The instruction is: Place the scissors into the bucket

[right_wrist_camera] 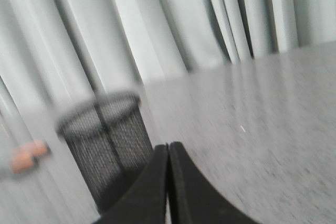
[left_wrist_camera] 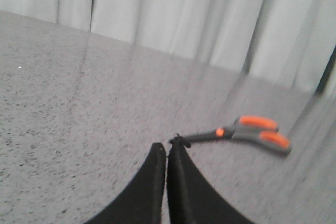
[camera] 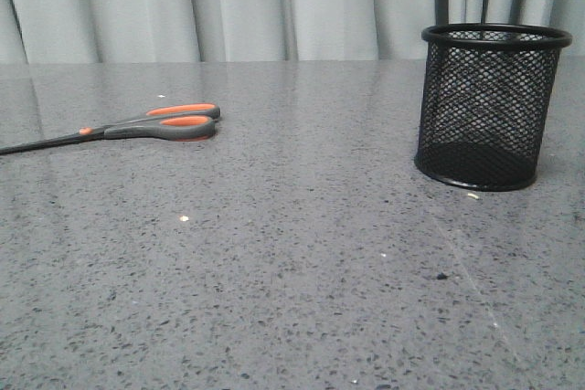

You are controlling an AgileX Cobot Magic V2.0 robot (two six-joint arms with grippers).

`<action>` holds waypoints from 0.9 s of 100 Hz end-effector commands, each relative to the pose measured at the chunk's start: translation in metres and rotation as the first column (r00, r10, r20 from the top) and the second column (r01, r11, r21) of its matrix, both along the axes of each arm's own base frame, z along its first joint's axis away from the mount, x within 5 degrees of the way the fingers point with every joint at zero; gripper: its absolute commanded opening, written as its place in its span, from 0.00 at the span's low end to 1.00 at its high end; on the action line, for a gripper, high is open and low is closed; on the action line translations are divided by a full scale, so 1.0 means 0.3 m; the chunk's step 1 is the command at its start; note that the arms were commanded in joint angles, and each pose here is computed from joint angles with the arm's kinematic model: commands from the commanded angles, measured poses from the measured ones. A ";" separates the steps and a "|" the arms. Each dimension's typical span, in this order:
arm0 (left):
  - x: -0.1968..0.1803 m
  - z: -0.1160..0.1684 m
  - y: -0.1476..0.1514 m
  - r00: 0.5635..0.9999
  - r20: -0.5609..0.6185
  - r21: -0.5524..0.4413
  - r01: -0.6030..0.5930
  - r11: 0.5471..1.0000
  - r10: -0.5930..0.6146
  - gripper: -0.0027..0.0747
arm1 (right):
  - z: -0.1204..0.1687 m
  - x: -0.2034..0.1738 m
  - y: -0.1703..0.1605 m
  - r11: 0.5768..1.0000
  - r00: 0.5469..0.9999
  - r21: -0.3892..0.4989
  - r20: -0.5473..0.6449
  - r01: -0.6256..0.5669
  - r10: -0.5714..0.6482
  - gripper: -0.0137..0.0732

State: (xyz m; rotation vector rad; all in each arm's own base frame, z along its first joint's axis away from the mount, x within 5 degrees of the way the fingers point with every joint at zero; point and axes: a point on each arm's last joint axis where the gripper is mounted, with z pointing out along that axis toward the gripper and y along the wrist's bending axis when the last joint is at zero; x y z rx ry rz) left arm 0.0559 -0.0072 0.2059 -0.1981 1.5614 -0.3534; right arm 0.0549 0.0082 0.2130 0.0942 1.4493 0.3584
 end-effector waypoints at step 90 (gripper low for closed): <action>0.085 0.344 -0.105 0.922 -0.199 0.197 0.370 0.908 -0.333 0.14 | 0.373 0.043 0.025 0.977 0.946 -0.189 -0.321 -0.098 0.033 0.17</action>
